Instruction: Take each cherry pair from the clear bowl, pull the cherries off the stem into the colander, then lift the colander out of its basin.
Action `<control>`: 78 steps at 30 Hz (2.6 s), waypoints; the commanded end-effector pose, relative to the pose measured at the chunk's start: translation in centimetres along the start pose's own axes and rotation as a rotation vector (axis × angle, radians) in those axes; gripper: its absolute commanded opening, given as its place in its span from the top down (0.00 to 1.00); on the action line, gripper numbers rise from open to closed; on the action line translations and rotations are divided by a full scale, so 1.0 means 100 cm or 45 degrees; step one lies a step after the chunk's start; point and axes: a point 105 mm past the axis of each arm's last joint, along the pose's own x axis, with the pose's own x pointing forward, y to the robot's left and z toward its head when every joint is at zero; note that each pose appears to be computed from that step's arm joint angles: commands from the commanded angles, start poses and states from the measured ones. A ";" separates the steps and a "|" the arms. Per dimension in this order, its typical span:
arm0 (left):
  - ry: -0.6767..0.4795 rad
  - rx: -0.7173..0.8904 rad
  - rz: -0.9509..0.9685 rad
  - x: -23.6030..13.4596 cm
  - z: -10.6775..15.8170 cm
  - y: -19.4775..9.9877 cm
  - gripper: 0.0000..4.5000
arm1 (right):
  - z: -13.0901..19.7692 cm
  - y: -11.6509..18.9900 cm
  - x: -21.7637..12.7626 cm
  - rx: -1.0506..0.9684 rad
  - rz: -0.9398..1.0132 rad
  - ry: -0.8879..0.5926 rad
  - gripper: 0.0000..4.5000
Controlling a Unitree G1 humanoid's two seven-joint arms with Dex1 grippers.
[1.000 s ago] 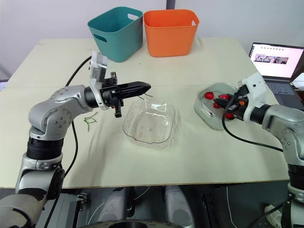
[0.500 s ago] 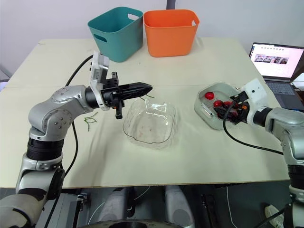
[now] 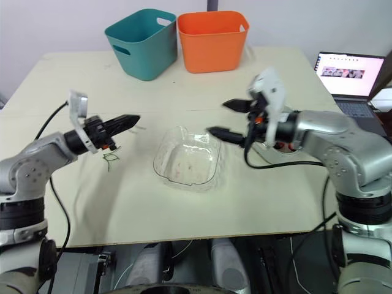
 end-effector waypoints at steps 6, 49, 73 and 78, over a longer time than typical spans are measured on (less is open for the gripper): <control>-0.077 -0.133 0.326 -0.063 -0.008 0.043 1.00 | 0.001 0.054 0.042 -0.157 0.267 0.025 0.01; -0.202 0.540 -0.098 0.008 0.072 -0.032 0.00 | -0.023 -0.112 -0.192 0.220 -1.096 -0.397 0.00; 0.291 0.831 -0.736 0.012 0.017 -0.135 0.00 | -0.065 -0.078 -0.090 0.337 -0.450 0.789 0.00; 0.252 0.808 -0.760 0.011 0.012 -0.146 0.00 | -0.067 -0.080 -0.086 0.323 -0.430 0.828 0.00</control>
